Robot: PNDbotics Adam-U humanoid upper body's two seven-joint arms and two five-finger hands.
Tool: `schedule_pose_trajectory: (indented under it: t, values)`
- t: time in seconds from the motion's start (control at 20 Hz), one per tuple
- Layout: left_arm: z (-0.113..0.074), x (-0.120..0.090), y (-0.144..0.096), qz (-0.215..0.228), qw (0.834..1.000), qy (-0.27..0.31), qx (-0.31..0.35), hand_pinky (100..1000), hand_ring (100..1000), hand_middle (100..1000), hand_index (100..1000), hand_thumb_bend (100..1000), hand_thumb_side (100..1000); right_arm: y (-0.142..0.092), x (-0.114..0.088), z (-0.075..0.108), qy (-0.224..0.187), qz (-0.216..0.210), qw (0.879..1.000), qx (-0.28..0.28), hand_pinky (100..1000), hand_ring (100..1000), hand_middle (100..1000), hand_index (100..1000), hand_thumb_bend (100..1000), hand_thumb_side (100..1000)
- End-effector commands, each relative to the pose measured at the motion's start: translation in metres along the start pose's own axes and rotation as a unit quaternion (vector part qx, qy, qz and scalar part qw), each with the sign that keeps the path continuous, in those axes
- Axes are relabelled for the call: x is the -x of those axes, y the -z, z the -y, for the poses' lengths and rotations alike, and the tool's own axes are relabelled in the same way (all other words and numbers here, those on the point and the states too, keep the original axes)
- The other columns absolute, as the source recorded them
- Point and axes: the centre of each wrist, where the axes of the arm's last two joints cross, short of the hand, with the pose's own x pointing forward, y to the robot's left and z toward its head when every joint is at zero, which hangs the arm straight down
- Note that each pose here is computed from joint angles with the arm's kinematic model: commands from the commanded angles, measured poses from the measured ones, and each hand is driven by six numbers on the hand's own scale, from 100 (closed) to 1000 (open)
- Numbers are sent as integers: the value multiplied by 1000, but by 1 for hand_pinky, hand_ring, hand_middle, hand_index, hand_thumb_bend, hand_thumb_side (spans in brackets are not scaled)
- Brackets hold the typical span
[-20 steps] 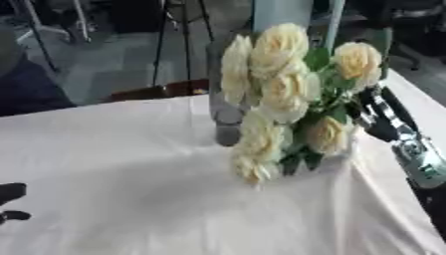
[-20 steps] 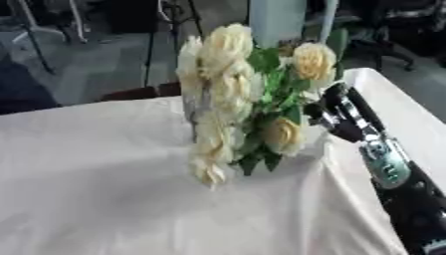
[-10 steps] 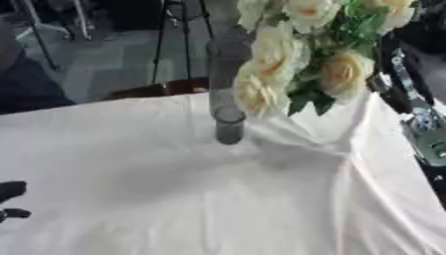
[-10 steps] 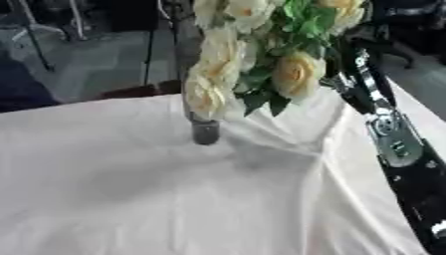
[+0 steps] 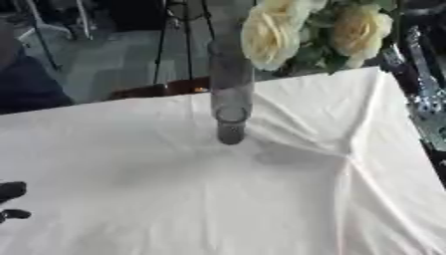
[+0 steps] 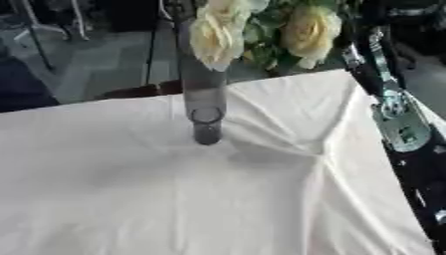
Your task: Arrange flowers into the vase.
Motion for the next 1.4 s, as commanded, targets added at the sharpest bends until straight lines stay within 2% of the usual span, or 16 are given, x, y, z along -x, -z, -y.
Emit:
schedule_pose_trajectory:
  t: [0.05,0.25,0.7,0.9,1.05,1.25,1.4]
  values:
    - [-5,-7,3,15,1000,8,-3,532,754,668,656,362,1000,23,-8,21,-7,7,1000,21,100,100,100,100,330,1000]
    - [-5,-7,3,14,1000,9,-1,532,754,668,656,362,1000,43,-18,20,13,7,999,37,100,100,100,100,308,1000]
    - [-5,-6,3,13,1000,10,3,532,751,665,656,365,1000,80,-39,18,77,9,994,76,100,100,100,100,355,1000]
    - [-3,-6,3,12,1000,11,8,532,751,664,656,365,1000,98,-51,13,120,8,988,99,100,100,100,100,378,1000]
    - [-3,-6,3,13,1000,10,9,532,751,664,656,365,1000,104,-56,13,138,7,985,103,100,100,100,100,378,1000]
    - [-3,-6,3,13,1000,10,9,532,751,664,656,365,1000,105,-58,14,142,6,984,103,100,100,100,100,378,1000]
    - [-1,-6,3,12,1000,5,11,531,750,663,655,369,1000,115,-69,7,167,18,979,114,100,100,100,100,290,1000]
